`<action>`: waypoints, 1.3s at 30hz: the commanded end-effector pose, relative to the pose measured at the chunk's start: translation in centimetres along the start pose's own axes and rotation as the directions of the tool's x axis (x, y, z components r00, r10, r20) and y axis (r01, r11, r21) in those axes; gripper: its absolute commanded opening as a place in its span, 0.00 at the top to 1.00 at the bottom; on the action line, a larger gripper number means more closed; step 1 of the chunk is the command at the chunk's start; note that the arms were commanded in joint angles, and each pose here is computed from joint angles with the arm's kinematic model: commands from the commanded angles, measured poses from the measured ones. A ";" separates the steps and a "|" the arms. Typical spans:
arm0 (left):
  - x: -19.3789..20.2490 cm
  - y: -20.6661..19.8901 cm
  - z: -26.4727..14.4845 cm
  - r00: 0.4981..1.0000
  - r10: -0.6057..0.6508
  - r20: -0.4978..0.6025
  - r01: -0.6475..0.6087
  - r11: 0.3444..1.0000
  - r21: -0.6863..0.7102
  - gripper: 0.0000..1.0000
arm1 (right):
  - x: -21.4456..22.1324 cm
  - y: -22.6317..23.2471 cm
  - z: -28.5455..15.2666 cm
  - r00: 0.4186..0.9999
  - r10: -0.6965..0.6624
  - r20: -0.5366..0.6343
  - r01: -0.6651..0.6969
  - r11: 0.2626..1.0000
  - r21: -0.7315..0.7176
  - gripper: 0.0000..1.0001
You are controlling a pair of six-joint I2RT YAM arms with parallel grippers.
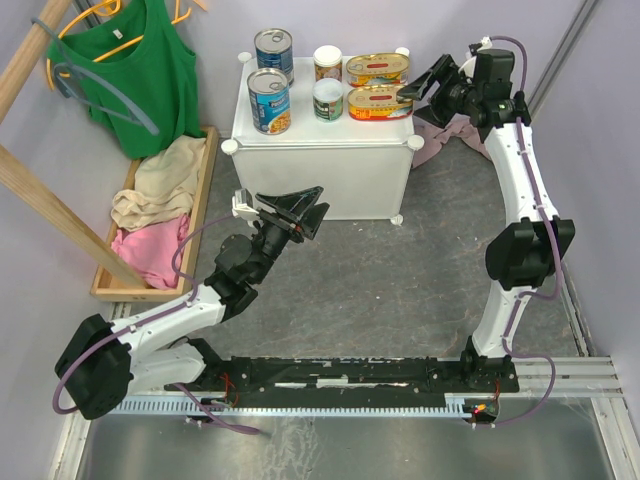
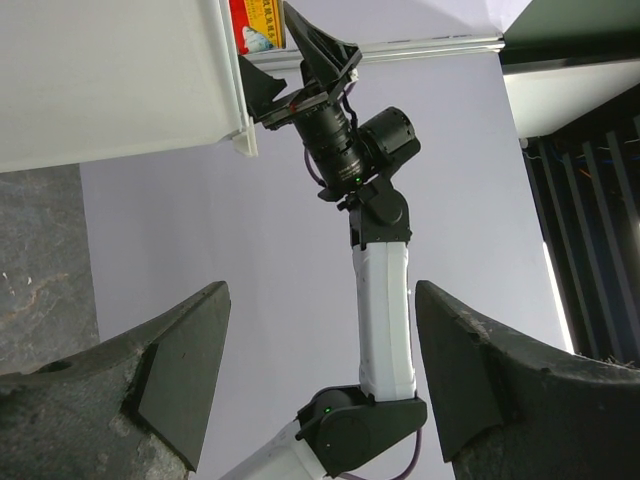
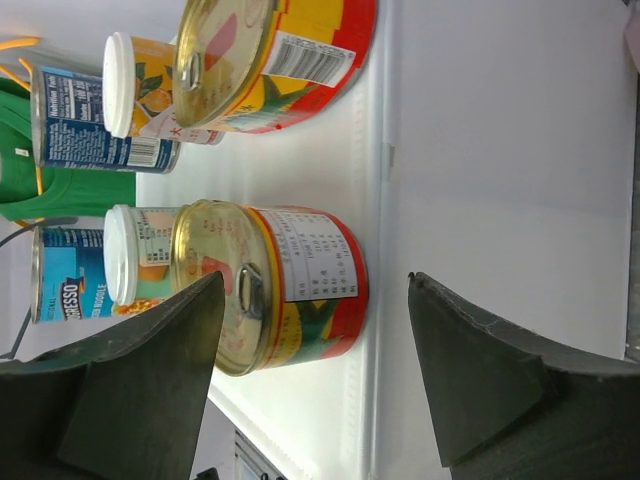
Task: Place and organize the canned foods onto the counter
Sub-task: Place the canned food on the counter, then reset both arms
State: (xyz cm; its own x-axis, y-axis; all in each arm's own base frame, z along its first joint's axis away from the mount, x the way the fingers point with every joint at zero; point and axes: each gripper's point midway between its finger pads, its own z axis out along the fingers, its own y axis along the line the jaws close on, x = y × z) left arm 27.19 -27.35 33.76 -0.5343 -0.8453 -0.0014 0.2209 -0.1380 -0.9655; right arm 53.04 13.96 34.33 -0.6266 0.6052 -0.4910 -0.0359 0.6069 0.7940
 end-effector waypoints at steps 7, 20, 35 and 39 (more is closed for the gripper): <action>-0.3 -2.5 -0.1 1.000 0.029 0.009 -0.030 0.998 0.063 0.19 | -2.2 5.0 -3.6 0.988 -0.102 0.115 0.115 0.987 -0.109 0.17; -1.2 -2.0 -0.8 0.972 0.232 0.032 -0.231 0.973 -0.006 0.18 | -1.5 2.6 -10.1 0.938 -0.269 0.221 0.249 0.962 0.113 0.17; -8.5 5.3 -7.0 0.611 0.786 -0.090 -0.723 0.509 -0.467 0.16 | 8.1 -10.0 -18.9 0.863 -0.474 0.177 0.292 0.752 0.591 0.09; -9.7 7.2 -9.4 0.595 0.798 -0.092 -0.712 0.472 -0.520 0.16 | 11.7 -12.3 -19.4 0.847 -0.515 0.134 0.303 0.674 0.674 0.08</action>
State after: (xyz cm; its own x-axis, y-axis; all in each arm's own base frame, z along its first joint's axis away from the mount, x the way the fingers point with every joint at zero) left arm 26.69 -18.75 27.48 -0.2609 -0.6557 -0.7085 0.1604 0.6942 -0.7016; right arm 33.03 5.24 27.41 -0.4434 0.3367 -0.8307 0.1978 0.9407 0.2757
